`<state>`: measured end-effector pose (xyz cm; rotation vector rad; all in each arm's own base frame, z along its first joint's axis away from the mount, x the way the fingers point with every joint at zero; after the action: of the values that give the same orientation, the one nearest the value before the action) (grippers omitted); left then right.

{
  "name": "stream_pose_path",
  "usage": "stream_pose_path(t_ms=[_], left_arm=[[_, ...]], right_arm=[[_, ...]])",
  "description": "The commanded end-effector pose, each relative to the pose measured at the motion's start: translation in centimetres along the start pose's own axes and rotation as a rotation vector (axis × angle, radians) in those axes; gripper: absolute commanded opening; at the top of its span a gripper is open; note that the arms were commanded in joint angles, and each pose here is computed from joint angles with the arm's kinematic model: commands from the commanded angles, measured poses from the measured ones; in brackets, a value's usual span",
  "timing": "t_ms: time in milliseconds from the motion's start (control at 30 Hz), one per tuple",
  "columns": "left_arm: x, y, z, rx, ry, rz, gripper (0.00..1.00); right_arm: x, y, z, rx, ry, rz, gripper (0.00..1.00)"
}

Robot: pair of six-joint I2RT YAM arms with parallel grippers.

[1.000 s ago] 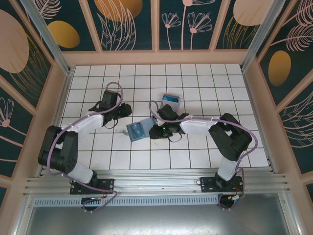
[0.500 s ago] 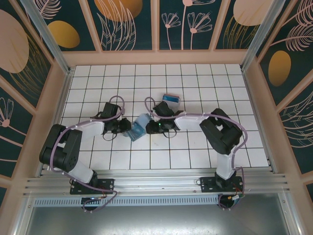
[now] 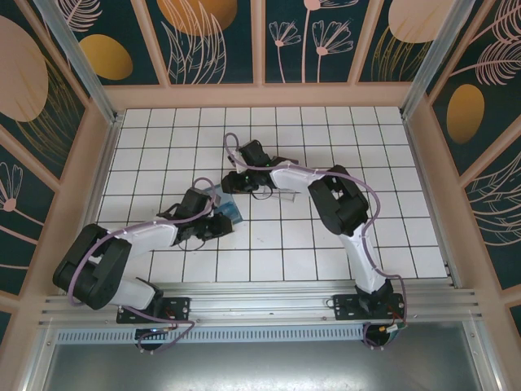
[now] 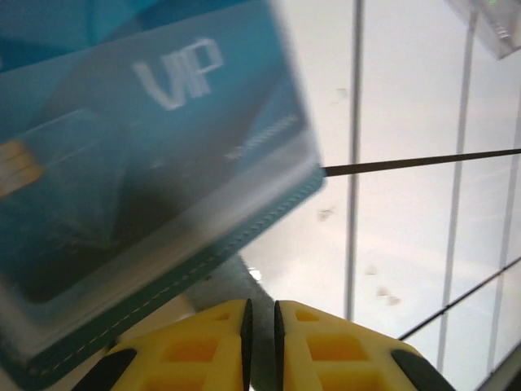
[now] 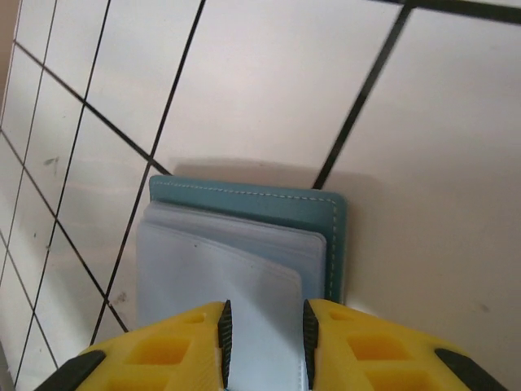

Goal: Put the credit cards into the card holder

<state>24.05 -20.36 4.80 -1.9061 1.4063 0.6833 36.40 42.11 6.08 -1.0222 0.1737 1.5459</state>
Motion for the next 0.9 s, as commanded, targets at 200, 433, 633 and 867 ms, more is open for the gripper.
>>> stream_pose_path(t_ms=[200, 433, 633, 867], left_arm=[[-1.8, -5.0, -4.8, 0.083, -0.038, -0.145, 0.24], [-6.8, -9.9, -3.2, 0.106, -0.162, -0.307, 0.22], [-5.9, -14.6, -0.6, 0.105, -0.275, -0.326, 0.22], [-1.5, -19.4, 3.3, 0.065, -0.323, -0.254, 0.21]], right_arm=[[-4.3, -0.9, 0.2, -0.021, -0.021, 0.0, 0.33], [-8.8, -0.7, 0.2, -0.023, 0.039, -0.057, 0.34], [-9.5, 4.4, 5.4, -0.18, -0.063, 0.05, 0.34], [-6.3, 9.9, 9.0, -0.193, -0.161, 0.168, 0.34]])
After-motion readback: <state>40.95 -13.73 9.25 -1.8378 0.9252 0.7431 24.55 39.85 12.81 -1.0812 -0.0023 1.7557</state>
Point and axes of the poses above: each hand's point on the last joint's axis, 136 mm out from that joint toward the fingers, its own x axis out along the fingers, its own z axis along the line the jaws close on, y = z × x, the point moved 2 cm from there along -x, back along the fingers, and after that the axes turned 2 degrees about -x, right-handed, at the moved point
